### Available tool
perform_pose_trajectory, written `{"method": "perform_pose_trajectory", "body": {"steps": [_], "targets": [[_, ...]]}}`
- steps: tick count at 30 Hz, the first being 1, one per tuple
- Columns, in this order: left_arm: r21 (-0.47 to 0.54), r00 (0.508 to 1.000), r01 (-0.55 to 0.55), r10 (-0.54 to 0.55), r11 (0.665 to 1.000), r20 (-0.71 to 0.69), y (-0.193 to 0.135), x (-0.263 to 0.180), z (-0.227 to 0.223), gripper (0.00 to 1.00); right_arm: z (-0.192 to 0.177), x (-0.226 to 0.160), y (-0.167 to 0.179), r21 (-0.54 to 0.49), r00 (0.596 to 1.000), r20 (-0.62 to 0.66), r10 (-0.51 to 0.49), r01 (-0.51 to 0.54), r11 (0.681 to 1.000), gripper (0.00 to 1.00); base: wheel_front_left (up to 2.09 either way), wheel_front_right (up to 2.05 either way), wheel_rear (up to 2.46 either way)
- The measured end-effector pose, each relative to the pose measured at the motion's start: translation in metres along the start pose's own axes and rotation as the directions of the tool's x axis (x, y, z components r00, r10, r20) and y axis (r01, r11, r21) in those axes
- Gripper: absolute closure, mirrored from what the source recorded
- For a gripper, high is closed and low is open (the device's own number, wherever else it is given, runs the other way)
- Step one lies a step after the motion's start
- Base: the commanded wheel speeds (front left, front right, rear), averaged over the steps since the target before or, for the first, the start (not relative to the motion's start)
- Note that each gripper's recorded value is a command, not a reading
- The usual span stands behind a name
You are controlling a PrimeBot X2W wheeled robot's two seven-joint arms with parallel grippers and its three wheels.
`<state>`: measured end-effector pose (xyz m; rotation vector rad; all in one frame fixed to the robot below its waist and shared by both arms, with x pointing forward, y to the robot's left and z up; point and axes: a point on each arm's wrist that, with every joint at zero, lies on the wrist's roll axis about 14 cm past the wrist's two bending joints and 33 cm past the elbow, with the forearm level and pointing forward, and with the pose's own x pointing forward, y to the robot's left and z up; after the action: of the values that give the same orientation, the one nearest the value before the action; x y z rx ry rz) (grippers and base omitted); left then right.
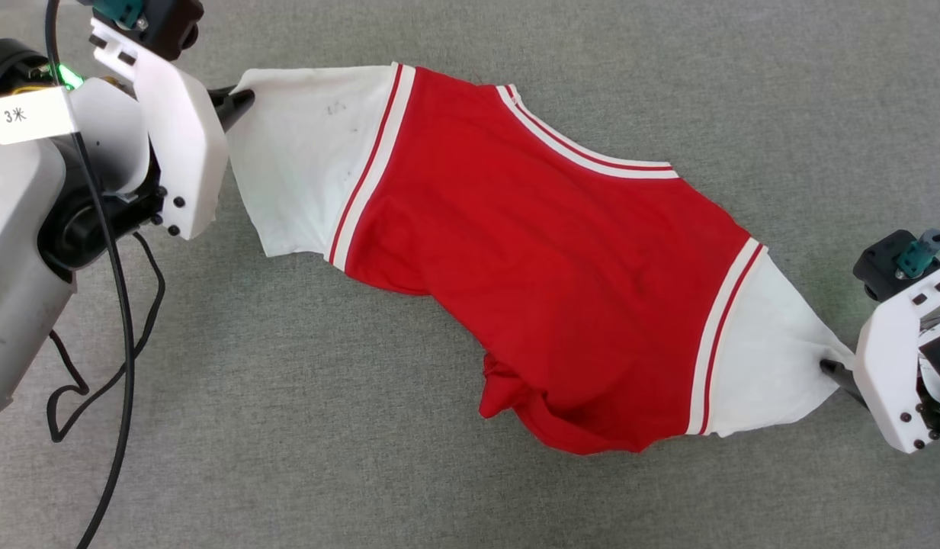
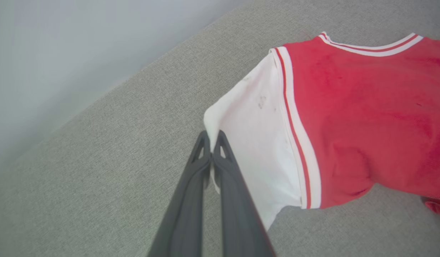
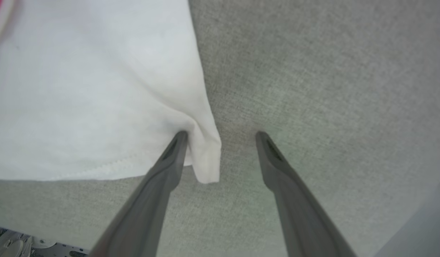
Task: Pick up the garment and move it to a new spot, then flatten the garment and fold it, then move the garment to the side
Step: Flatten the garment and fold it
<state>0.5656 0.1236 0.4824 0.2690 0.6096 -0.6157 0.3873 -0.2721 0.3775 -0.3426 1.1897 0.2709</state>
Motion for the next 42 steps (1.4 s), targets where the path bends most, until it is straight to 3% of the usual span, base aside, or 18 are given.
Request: {"method": "perform_pose_trajectory", "body": {"steps": [11,12,13,14,18,22,27,32,33,34,36,42], "targets": [[-0.005,1.000,0.009,-0.009,1.000,-0.013,0.002,0.008,-0.010,1.00,-0.021,0.027,0.014,-0.016,0.995,-0.084,0.049,-0.050,0.999,0.00,0.00,0.00,0.00],[-0.006,1.000,0.010,-0.010,1.000,-0.012,0.002,0.008,-0.009,1.00,-0.021,0.027,0.014,-0.016,0.996,-0.078,0.052,-0.053,0.998,0.20,0.00,0.00,0.00],[-0.008,1.000,0.011,-0.011,1.000,-0.011,0.002,0.008,-0.009,1.00,-0.021,0.027,0.015,-0.018,0.996,-0.071,0.054,-0.055,0.998,0.97,0.00,0.00,0.00],[-0.006,1.000,0.012,-0.012,1.000,-0.011,0.001,0.008,-0.010,1.00,-0.021,0.028,0.016,-0.017,0.996,-0.065,0.058,-0.059,0.998,1.00,0.00,0.00,0.00],[0.000,1.000,0.009,-0.009,1.000,0.011,-0.001,0.004,-0.004,1.00,-0.014,0.026,0.023,-0.021,0.997,-0.004,0.078,-0.078,0.997,1.00,0.00,0.00,0.00],[0.010,0.998,0.003,-0.004,1.000,0.068,-0.003,-0.008,0.013,1.00,0.013,0.012,0.015,-0.035,0.987,0.153,0.046,-0.041,0.999,1.00,0.00,0.00,0.00],[0.044,0.982,-0.024,0.015,0.999,0.189,-0.004,-0.033,0.046,1.00,0.061,-0.026,0.001,-0.039,0.930,0.369,0.001,0.015,0.999,1.00,0.00,0.00,0.00],[0.084,0.940,-0.070,0.038,0.994,0.340,-0.007,-0.069,0.085,1.00,0.098,-0.075,-0.018,-0.021,0.833,0.550,-0.056,0.081,0.996,1.00,0.00,0.00,0.00],[0.084,0.940,-0.070,0.038,0.994,0.340,-0.007,-0.069,0.085,1.00,0.098,-0.075,-0.018,-0.021,0.833,0.550,-0.056,0.081,0.996,1.00,0.00,0.00,0.00],[0.099,0.917,-0.099,0.052,0.990,0.396,-0.007,-0.085,0.100,1.00,0.112,-0.095,-0.022,-0.014,0.786,0.614,-0.075,0.106,0.994,1.00,0.00,0.00,0.00],[0.105,0.903,-0.112,0.057,0.988,0.426,-0.007,-0.093,0.107,1.00,0.119,-0.106,-0.025,-0.012,0.763,0.641,-0.085,0.120,0.993,1.00,0.00,0.00,0.00],[0.129,0.799,-0.193,0.080,0.973,0.596,-0.011,-0.145,0.150,1.00,0.156,-0.172,-0.040,0.024,0.586,0.798,-0.141,0.204,0.979,1.00,0.00,0.00,0.00]]}}
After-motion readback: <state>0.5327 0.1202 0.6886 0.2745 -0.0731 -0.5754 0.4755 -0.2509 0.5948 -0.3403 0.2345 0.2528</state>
